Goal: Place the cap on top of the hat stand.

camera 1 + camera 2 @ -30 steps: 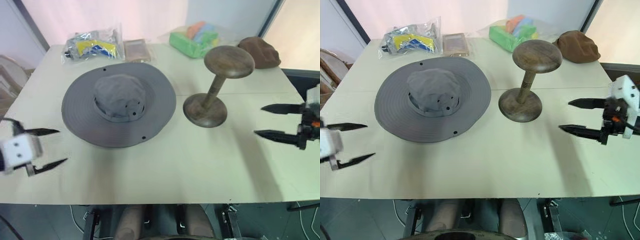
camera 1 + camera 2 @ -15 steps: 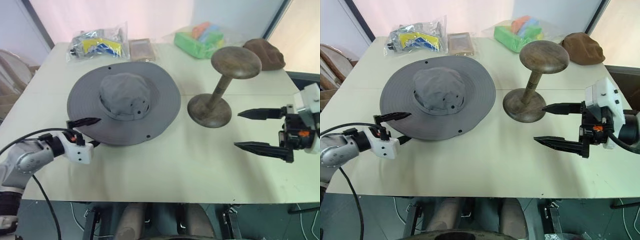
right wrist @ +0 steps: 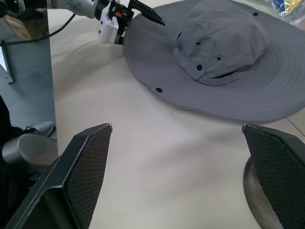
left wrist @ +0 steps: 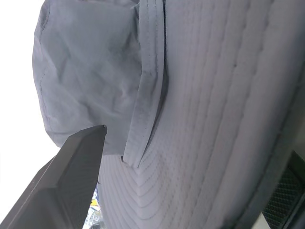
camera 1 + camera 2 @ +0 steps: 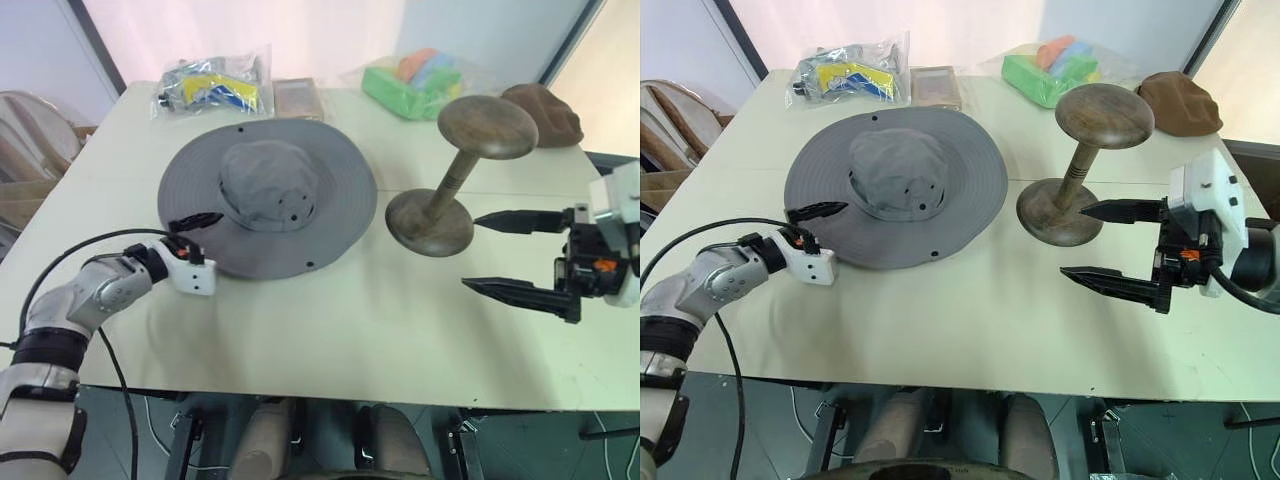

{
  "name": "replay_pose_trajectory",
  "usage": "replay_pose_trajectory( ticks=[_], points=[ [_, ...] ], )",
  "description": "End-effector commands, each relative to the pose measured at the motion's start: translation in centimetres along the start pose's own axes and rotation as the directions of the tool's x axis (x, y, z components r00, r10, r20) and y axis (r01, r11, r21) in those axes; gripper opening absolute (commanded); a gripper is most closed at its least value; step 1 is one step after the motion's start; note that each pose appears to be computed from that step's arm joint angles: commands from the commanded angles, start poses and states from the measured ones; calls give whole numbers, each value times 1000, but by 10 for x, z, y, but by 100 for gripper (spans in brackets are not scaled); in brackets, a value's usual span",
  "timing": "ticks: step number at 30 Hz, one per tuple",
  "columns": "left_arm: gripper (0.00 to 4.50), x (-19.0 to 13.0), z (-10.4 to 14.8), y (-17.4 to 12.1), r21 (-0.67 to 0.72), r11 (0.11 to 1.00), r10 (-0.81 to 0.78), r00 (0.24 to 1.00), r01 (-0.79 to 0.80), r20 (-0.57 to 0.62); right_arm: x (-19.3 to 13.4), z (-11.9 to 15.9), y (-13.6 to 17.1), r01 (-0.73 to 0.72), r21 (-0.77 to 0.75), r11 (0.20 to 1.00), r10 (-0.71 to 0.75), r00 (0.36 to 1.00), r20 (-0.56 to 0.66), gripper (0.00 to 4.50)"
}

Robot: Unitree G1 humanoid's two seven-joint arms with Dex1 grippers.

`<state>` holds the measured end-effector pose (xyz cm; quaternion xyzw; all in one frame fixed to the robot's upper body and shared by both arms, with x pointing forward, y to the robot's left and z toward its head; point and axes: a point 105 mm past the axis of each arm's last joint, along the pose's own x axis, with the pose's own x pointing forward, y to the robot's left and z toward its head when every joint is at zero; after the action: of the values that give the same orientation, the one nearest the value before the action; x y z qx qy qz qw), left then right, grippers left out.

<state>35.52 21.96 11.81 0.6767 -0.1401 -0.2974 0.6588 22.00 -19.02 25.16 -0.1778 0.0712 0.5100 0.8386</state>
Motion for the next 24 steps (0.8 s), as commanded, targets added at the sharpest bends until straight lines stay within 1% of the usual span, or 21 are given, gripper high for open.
replay_pose_trajectory(
  ticks=[1, 3, 5, 6, 7, 9, 12, 15, 18, 20, 21, 23, 24],
  points=[
    [299, 4, -3, 9, -39, 998, 38, 999, -39, -5, -2, 11, 1, 15, -24, 1000, -14, 1000, 27, 450],
    [198, 7, -7, 18, -84, 994, 64, 998, -66, -22, -4, 12, -1, 28, -1, 1000, -28, 999, 28, 450],
    [98, 9, -9, 30, -150, 983, 106, 994, -109, -27, -6, 12, -2, 29, 53, 998, -30, 999, 30, 450],
    [36, 10, -6, 40, -237, 961, 143, 990, -142, -11, -7, 13, -1, 21, 70, 997, -24, 999, 33, 450],
    [7, 12, -4, 54, -309, 933, 193, 981, -184, 0, -9, 13, 0, 27, 63, 998, -29, 999, 30, 450],
    [7, 13, -2, 80, -417, 875, 270, 963, -246, -2, -12, 13, -4, 63, 36, 997, -64, 998, 20, 450],
    [7, 12, -8, 118, -549, 769, 349, 935, -328, -70, -19, 10, -12, 125, 31, 992, -125, 992, 13, 450],
    [7, 13, -9, 149, -648, 675, 388, 917, -353, -96, -26, 11, -15, 158, 35, 987, -159, 987, 26, 450],
    [7, 18, -1, 184, -744, 565, 442, 892, -356, -92, -29, 11, -17, 175, 29, 984, -176, 984, 29, 450],
    [7, 25, 12, 217, -805, 486, 496, 866, -341, -68, -32, 10, -19, 197, 18, 980, -198, 980, 25, 450],
    [7, 28, 18, 231, -824, 460, 517, 854, -331, -55, -34, 10, -20, 207, 14, 978, -207, 978, 25, 450],
    [7, 34, 37, 261, -839, 450, 564, 826, -307, 0, -38, 12, -23, 230, 12, 973, -230, 973, 34, 450],
    [7, 36, 50, 275, -836, 463, 588, 808, -293, 43, -41, 13, -25, 244, 13, 970, -244, 969, 39, 450]
  ],
)
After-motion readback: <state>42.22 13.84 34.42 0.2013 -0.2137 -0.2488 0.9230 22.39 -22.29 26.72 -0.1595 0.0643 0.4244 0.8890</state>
